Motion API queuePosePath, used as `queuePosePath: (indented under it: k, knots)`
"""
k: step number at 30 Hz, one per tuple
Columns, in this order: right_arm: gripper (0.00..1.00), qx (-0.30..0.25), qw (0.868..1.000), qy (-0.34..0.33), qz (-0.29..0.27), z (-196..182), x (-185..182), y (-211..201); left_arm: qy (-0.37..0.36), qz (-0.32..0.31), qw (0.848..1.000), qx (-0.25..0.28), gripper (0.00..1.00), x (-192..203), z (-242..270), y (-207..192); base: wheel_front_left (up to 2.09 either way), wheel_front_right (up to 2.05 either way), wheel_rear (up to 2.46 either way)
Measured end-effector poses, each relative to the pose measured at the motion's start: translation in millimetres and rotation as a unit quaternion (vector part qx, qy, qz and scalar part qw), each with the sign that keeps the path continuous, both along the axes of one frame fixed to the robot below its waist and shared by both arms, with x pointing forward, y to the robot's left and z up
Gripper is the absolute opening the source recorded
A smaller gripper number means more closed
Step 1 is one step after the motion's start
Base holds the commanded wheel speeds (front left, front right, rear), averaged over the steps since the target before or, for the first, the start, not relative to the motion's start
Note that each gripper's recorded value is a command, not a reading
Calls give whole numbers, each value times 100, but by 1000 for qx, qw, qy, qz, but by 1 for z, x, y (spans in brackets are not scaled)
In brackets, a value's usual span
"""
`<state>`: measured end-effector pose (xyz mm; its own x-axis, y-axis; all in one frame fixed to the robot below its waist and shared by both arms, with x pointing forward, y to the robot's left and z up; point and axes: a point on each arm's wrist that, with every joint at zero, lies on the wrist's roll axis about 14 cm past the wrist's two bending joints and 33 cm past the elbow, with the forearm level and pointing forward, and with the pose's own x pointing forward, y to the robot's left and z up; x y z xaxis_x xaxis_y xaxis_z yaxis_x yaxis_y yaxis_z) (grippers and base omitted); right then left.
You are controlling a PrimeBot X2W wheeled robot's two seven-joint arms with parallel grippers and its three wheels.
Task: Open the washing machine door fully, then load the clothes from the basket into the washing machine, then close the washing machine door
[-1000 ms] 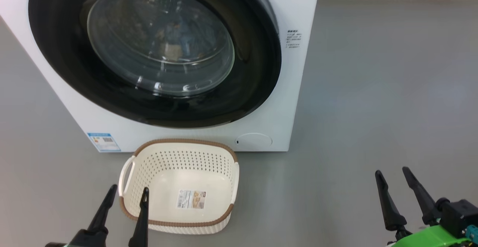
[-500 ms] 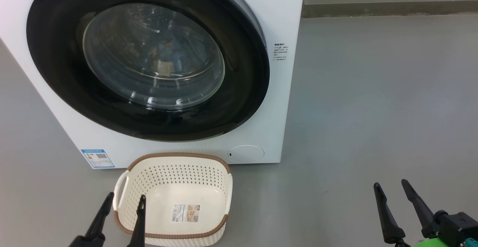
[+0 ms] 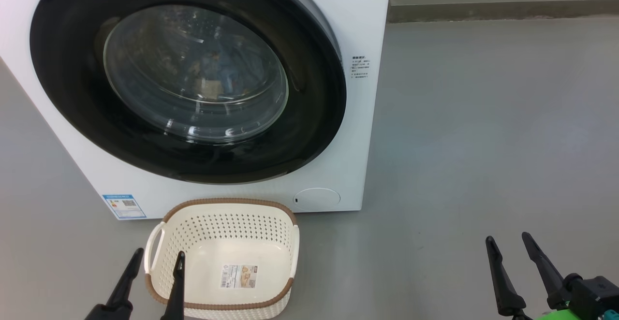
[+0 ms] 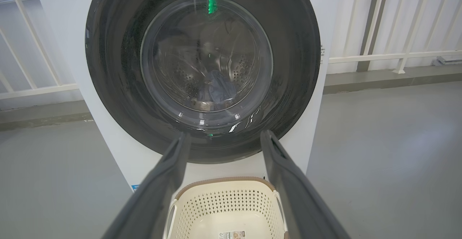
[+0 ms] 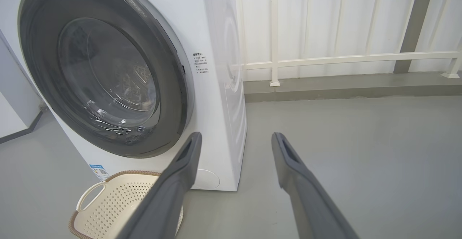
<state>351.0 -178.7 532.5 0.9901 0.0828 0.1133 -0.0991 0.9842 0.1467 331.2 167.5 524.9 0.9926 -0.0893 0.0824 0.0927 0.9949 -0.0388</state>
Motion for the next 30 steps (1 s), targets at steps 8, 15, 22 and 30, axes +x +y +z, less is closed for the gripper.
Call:
queuePosePath:
  k: [8,15,22,30]
  knots:
    - [100,0,1000,7,0,-4,-1,0,6,4,1000,3,100,1,-2,2,0,0,0]
    - [100,0,1000,10,2,-7,1,1,10,7,1000,1,100,1,-4,2,0,0,0]
    - [100,1,1000,12,2,-7,1,1,12,6,1000,2,100,1,-5,3,0,0,0]
    - [0,8,999,52,-1,-33,-3,2,44,7,999,-8,0,-5,-26,-4,0,0,0]
